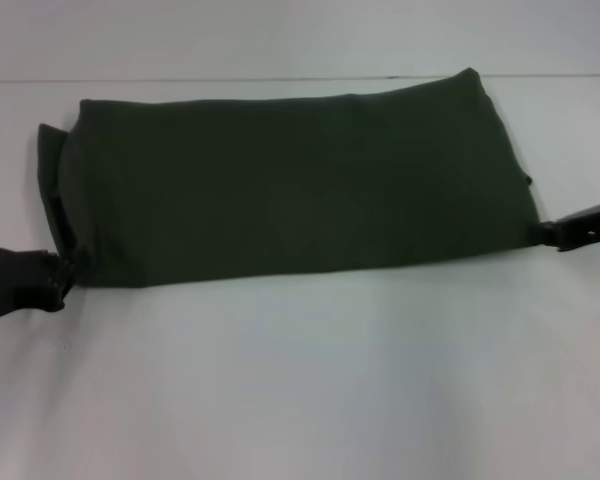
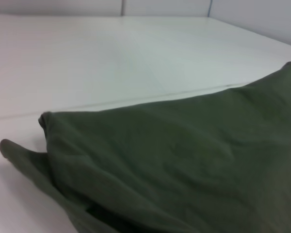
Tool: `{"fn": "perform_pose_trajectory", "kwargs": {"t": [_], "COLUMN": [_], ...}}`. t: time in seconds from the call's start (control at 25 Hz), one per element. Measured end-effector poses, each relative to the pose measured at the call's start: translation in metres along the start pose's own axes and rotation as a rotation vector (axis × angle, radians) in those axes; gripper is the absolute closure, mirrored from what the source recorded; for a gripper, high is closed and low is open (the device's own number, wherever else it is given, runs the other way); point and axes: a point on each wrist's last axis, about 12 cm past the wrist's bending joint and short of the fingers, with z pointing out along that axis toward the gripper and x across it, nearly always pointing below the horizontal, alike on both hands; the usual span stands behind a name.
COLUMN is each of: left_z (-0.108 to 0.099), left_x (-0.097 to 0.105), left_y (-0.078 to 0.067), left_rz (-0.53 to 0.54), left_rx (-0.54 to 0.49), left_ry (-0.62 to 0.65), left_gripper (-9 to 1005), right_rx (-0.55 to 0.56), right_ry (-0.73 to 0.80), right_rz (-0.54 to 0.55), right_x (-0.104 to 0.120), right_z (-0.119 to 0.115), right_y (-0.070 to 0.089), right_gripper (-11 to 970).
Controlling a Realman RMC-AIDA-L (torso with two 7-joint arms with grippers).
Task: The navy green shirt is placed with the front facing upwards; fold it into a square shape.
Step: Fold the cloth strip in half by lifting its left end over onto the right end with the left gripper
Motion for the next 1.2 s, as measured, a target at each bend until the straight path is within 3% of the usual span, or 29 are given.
{"fn": "perform_pose_trajectory", "kwargs": {"t": [0.36,0.8,1.2], "left_z": [-0.021,-0.048,-0.051], "left_x": [-0.005,-0.021,-0.024], "left_y": [-0.005,-0.006,-0.002], "left_rz": [-0.081,-0.142,-0.143], "left_rx": [0.108,0.16,0.137], "left_ry": [0.168,0.345,0.364], "left_gripper": [993,993,992], "right_rx": [0.01,-0.105,-0.078], "right_ry": [0.196,0.499,0.484], "right_rz": [0.01,-0.135,-0.143], "right_x": [0.0,0.011,0.011], "right_z": [-0.03,-0.027,-0.02], "right_y": [0.011,0.045,0.042], "right_gripper": [949,950,926]}}
